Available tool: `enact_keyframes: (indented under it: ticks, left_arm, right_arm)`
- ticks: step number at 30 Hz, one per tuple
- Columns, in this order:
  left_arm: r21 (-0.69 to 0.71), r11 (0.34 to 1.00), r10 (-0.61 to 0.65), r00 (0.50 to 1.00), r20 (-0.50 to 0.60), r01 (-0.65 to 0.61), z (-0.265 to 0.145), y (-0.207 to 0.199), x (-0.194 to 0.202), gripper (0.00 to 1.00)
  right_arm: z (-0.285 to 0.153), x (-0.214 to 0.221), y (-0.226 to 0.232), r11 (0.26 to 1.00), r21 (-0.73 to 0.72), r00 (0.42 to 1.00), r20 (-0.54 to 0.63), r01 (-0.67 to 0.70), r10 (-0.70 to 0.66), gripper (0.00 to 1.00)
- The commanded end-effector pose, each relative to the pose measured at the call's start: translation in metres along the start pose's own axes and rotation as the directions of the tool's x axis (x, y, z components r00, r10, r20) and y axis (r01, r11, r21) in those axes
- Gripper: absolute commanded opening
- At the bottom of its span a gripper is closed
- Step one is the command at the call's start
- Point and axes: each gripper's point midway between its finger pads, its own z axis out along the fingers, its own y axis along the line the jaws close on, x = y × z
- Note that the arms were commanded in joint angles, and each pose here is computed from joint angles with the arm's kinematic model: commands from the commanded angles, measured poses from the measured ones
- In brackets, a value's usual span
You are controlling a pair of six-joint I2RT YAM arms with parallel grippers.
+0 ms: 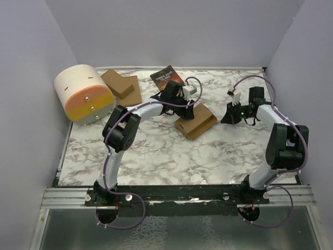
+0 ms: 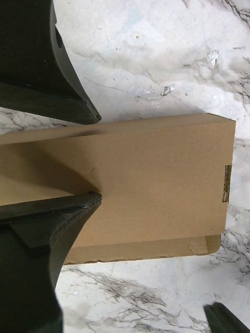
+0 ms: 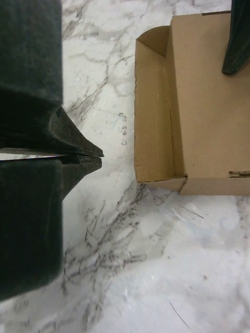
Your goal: Fold the paper box
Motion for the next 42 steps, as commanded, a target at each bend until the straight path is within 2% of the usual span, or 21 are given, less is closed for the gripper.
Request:
enact_keyframes:
  ticks: [1, 6, 14, 20, 32, 38, 42]
  left_arm:
    - [-0.018, 0.999, -0.04, 0.998, -0.056, 0.039, 0.001, 0.005, 0.024, 0.58]
    - [-0.004, 0.999, -0.046, 0.998, -0.046, 0.046, 0.0, 0.001, 0.022, 0.58]
    - [0.011, 0.996, -0.082, 0.996, -0.043, 0.083, -0.002, -0.004, 0.021, 0.58]
    - [0.027, 0.994, -0.102, 0.994, -0.041, 0.104, -0.003, -0.008, 0.022, 0.58]
    - [0.083, 0.989, -0.12, 0.992, -0.046, 0.123, -0.004, -0.029, 0.024, 0.56]
    - [0.097, 0.986, -0.131, 0.99, -0.043, 0.134, 0.0, -0.033, 0.027, 0.56]
    - [0.106, 0.983, -0.147, 0.989, -0.021, 0.148, 0.0, -0.035, 0.026, 0.56]
  right_arm:
    - [0.016, 0.01, 0.005, 0.969, -0.039, 0.97, 0.015, -0.243, 0.244, 0.01]
    - [0.029, 0.028, -0.009, 0.924, 0.047, 0.925, -0.001, -0.38, 0.38, 0.01]
    - [0.05, 0.031, -0.015, 0.907, 0.042, 0.906, -0.042, -0.419, 0.42, 0.01]
    - [0.055, 0.022, -0.021, 0.912, 0.055, 0.912, -0.035, -0.406, 0.408, 0.01]
    - [0.073, -0.025, -0.019, 0.942, 0.057, 0.942, -0.043, -0.332, 0.334, 0.01]
    - [0.093, -0.036, -0.018, 0.963, 0.056, 0.961, -0.069, -0.264, 0.268, 0.01]
    - [0.099, -0.042, -0.007, 0.976, 0.01, 0.975, -0.039, -0.217, 0.217, 0.01]
